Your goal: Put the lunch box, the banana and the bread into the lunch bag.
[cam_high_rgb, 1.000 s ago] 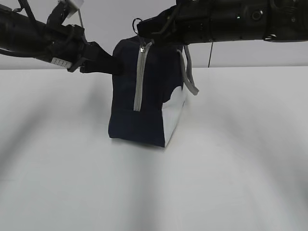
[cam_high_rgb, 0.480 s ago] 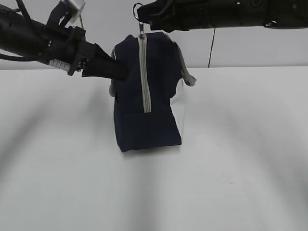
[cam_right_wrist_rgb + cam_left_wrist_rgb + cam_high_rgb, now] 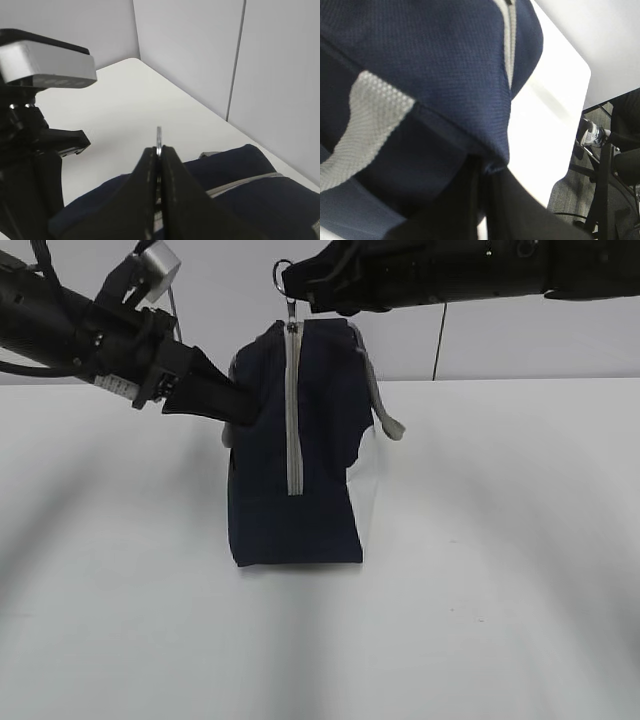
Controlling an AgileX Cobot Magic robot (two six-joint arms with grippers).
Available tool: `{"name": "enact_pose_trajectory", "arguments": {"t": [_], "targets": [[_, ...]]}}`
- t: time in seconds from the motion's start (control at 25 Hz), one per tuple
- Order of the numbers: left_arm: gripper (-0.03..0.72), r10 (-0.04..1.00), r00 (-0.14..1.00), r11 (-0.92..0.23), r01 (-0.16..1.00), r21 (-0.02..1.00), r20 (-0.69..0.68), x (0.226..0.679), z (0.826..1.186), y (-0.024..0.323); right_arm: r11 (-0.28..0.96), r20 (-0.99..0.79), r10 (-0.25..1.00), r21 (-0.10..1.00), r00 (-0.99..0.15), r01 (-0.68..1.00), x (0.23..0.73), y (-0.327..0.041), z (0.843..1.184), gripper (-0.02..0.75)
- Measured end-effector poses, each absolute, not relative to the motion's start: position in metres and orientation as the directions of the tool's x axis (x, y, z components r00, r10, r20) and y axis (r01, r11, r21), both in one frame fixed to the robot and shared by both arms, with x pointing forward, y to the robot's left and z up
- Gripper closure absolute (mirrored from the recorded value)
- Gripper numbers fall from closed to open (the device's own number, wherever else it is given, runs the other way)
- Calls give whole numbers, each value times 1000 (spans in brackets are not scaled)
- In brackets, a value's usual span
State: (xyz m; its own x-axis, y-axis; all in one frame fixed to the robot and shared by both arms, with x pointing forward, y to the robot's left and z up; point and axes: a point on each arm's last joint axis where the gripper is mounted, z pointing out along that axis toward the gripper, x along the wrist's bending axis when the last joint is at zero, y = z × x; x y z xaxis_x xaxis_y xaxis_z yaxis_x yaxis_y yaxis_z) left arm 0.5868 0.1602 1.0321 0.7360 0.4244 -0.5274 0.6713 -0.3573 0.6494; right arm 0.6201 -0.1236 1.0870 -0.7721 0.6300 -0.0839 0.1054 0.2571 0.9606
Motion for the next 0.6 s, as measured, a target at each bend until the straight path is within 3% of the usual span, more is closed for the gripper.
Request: {"name": "enact_pose_trajectory", "arguments": {"t": [0.6], "targets": [[687, 456, 742, -393, 664, 637, -492, 588, 1029, 163, 231, -56, 643, 965, -764, 124, 658, -115, 1079, 754]]}}
